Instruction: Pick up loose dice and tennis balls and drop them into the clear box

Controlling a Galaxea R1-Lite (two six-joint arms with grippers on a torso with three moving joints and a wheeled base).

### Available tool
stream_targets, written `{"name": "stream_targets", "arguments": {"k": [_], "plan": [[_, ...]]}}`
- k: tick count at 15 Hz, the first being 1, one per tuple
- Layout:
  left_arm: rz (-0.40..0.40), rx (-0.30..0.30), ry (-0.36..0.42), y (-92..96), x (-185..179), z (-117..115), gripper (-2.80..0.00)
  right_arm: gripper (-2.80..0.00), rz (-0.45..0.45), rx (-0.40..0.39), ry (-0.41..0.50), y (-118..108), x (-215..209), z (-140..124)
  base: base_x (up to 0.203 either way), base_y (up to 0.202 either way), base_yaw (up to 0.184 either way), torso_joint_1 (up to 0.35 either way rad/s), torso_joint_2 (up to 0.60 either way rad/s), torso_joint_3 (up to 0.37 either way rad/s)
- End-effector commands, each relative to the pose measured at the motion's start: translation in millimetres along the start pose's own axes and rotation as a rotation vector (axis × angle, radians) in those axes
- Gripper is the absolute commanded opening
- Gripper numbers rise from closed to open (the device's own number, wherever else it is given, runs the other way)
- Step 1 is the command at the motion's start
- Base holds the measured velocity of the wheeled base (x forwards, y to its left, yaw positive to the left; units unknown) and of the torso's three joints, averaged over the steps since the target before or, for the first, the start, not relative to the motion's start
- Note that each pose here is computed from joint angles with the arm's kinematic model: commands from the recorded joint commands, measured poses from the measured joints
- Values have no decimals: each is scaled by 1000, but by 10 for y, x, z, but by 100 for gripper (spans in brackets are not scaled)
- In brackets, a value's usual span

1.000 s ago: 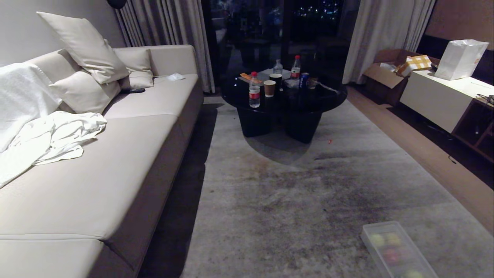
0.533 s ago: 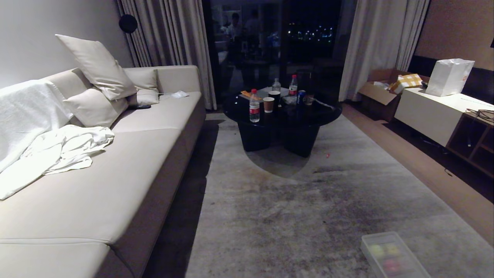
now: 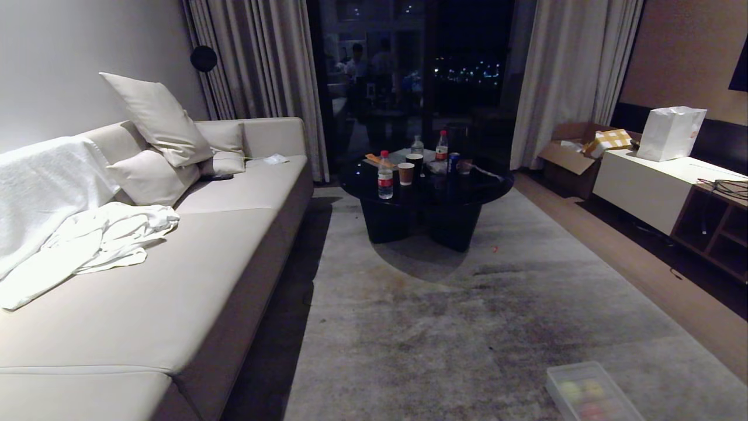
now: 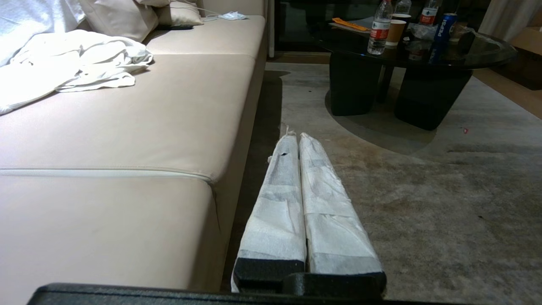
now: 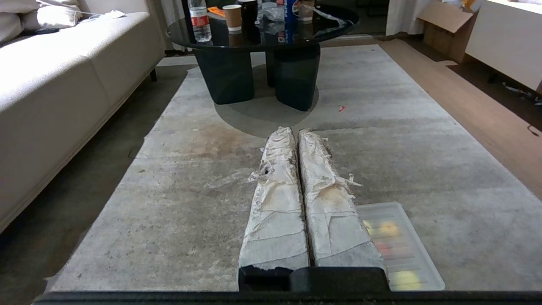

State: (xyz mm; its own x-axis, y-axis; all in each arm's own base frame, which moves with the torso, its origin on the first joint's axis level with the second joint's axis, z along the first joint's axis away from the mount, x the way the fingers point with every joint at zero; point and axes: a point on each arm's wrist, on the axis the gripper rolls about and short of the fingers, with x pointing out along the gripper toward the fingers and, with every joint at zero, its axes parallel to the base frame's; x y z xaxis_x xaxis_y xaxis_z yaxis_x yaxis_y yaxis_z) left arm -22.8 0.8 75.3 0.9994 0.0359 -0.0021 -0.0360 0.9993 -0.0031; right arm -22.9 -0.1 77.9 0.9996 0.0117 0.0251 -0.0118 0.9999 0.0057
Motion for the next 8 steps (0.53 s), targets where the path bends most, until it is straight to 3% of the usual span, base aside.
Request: {"name": "stream_targets", "arguments": {"k": [1, 8], "plan": [[1, -1, 3, 0, 2, -4, -280, -280, 1, 0, 11, 0, 8, -29, 0, 0, 0, 0, 0, 0], [2, -4, 3, 0, 2, -4, -280, -280, 1, 0, 11, 0, 8, -29, 0, 0, 0, 0, 0, 0]]}}
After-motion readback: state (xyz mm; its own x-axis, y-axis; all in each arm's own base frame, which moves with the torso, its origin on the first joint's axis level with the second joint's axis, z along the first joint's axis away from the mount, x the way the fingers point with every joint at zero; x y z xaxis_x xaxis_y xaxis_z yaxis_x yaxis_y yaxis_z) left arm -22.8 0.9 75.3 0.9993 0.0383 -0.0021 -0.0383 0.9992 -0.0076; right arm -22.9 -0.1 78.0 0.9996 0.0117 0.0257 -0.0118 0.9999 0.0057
